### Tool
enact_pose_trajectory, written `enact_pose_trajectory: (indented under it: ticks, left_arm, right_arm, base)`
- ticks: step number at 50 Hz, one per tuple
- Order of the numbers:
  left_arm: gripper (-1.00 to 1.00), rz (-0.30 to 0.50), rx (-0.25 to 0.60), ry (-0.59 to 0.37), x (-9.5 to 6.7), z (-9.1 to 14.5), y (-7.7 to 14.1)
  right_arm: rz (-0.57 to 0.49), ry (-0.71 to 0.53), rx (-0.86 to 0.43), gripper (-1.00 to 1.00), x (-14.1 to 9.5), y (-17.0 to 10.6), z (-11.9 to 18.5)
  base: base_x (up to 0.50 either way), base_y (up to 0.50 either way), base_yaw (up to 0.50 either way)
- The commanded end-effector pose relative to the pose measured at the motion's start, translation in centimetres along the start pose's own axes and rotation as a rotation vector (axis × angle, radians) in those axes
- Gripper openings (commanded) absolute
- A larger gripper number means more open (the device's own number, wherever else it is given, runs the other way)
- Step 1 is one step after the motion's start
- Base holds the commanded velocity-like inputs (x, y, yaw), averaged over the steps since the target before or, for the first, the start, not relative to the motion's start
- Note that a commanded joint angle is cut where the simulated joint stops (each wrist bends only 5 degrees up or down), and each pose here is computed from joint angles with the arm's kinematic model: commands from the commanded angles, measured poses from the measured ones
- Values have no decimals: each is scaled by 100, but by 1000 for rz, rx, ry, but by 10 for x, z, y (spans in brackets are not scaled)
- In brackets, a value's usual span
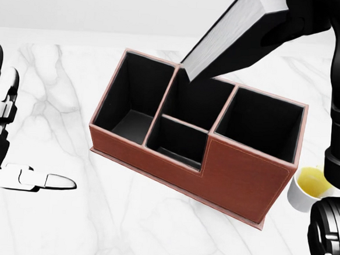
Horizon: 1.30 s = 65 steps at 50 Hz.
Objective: Pick up the book and place it in the right compartment of the caddy.
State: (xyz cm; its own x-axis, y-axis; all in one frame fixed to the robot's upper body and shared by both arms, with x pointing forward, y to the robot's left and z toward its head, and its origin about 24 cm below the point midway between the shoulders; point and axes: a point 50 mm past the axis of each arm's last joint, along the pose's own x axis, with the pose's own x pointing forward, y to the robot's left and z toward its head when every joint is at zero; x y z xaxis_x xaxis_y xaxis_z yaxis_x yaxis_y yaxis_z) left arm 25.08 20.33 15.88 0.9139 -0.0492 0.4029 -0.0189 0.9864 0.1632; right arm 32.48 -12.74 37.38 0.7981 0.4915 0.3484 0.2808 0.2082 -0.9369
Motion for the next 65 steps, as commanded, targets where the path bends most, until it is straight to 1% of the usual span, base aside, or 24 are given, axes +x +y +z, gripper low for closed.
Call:
enact_pose_trajectory:
  ticks: [1, 5, 15, 19, 23, 26, 31, 40, 56, 59, 65]
  left_arm:
    - [100, -3, -2, 9, -1, -2, 1]
    - [100, -7, -6, 27, -4, -6, 0]
    - [100, -5, -9, 29, -4, -6, 1]
    - [100, -6, -11, 28, -4, -6, 1]
    - [100, -5, -11, 26, -4, -6, 1]
    - [100, -6, -11, 27, -4, -6, 1]
    - [100, -6, -10, 26, -4, -6, 1]
    - [100, -5, -10, 25, -4, -5, 1]
    - [100, -6, -9, 25, -4, -5, 1]
    - [100, -8, -10, 53, 2, -13, -1]
    - [100, -5, -9, 51, 3, -13, -1]
  right_arm:
    - [59, 158, -16, -100, 19, -8, -31]
    - [103, 203, -17, -100, 23, -2, -39]
    - [123, 296, -19, -100, 31, 16, -59]
    - [125, 348, -55, -100, 31, 29, -69]
    - [117, 377, -88, -100, 31, 35, -75]
    - [126, 385, -80, -100, 31, 43, -77]
    - [138, 425, -122, -100, 30, 53, -85]
    - [155, 449, -151, -100, 29, 61, -90]
    - [194, 476, -209, -100, 28, 88, -96]
    - [194, 478, -219, -100, 28, 90, -97]
    - [207, 483, -238, -100, 26, 100, -98]
  base:
    - [0, 0, 0]
    - [0, 0, 0]
    - [0, 0, 0]
    - [0, 0, 0]
    - [0, 0, 0]
    - [0, 0, 0]
    - [0, 0, 0]
    - [0, 0, 0]
    - [0, 0, 0]
    - [0, 0, 0]
    - [0, 0, 0]
